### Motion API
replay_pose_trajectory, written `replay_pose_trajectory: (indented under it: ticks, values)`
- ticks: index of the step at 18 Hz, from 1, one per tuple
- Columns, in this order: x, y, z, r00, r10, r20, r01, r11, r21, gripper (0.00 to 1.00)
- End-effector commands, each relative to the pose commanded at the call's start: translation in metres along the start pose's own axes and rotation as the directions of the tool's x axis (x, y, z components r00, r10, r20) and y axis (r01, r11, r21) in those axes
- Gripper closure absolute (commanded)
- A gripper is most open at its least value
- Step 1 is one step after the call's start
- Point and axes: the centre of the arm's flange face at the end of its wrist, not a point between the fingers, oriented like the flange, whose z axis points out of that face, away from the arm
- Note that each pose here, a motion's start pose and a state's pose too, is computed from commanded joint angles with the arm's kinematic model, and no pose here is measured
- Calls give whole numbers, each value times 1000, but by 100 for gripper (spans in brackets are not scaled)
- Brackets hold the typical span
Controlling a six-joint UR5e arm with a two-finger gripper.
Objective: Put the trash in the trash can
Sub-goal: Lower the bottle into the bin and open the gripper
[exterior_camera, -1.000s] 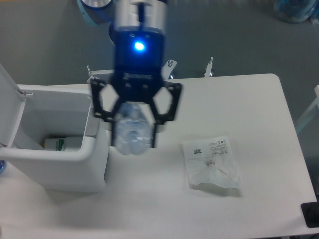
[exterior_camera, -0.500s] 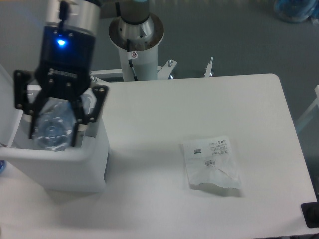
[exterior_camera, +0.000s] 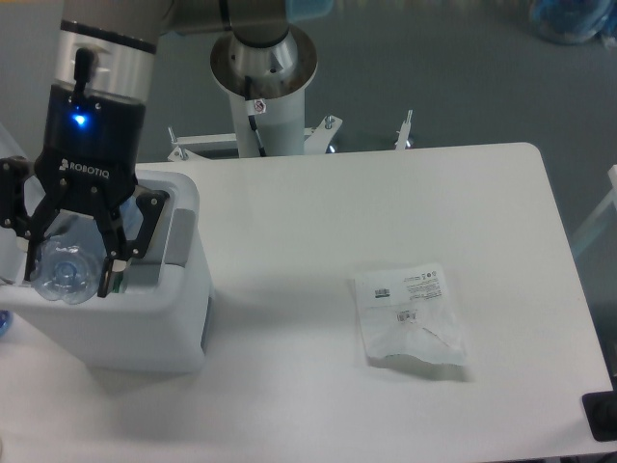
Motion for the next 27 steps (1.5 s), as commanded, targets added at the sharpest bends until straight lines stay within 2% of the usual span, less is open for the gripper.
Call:
replay_pose_trajectory:
  ticks: [8,17,19,21,23,26,27]
  values:
    - [21,13,31,999,18,-38,-19,1000,-14,32]
    - [37,50,3,999,11,-46,-13,999,-47,27]
    - [37,54,3,999,9,-45,-12,999,-53,15]
    - [37,52,1,999,10,-43,-12,999,-48,14]
    - [36,50,-3,999,20,-41,-21,999,-40,1]
    - [24,41,-21,1000,26,-12,-26,1000,-12,0]
    - [-3,35,-34,999,12,30,-13,1000,9,0]
